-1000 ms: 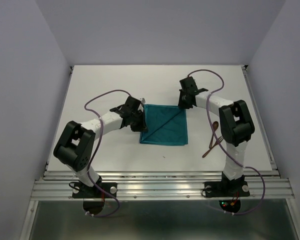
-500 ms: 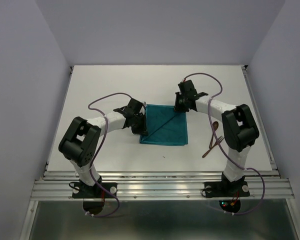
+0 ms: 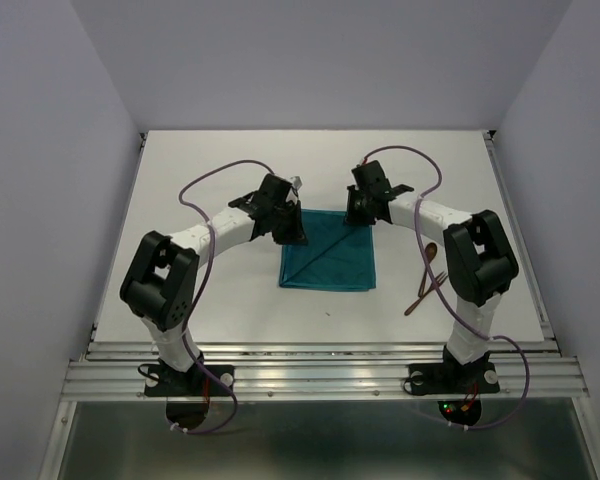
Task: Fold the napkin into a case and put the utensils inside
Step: Smooth out the upper triangle-folded napkin at the center of the board.
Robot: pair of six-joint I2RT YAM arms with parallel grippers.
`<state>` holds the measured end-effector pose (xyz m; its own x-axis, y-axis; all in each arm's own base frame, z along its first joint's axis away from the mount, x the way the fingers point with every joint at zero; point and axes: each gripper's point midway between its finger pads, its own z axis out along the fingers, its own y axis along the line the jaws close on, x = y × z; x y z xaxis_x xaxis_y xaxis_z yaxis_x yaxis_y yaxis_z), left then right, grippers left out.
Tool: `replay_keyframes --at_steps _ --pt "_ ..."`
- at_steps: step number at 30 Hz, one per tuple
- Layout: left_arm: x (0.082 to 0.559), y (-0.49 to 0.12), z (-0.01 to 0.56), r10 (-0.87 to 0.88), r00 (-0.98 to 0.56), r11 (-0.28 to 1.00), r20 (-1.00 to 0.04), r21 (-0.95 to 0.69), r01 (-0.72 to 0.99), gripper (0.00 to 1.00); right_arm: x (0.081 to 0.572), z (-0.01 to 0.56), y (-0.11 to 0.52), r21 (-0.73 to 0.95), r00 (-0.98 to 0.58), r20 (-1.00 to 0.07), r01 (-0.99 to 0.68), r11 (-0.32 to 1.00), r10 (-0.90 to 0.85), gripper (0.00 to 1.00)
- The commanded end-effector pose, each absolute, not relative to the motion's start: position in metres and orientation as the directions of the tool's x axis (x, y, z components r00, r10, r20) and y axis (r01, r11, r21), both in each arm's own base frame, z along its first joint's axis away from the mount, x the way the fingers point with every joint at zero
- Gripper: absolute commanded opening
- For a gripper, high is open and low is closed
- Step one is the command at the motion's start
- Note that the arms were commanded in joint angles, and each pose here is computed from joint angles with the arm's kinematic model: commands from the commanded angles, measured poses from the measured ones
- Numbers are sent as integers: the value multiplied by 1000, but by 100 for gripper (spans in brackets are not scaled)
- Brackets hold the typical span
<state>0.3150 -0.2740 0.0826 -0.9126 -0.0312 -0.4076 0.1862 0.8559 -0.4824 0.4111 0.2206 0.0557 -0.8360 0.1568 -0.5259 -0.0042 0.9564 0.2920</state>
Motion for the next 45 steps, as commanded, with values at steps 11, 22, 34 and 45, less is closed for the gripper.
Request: replay_keyframes --at_steps 11,22,34,45 --pt "324 -306 44 -48 -944 826 -327 -544 147 0 392 40 243 314 -865 -486 -36 949 127 19" --pt "328 -307 99 -63 -907 795 -416 -570 206 0 405 99 244 341 -802 -577 -63 938 156 15" --pt "324 -288 85 -77 -906 845 -417 -510 162 0 386 36 259 279 -866 -492 -61 958 88 14" --pt "304 -255 84 -109 -899 891 -425 -443 102 0 396 82 266 321 -824 -556 -93 943 108 15"
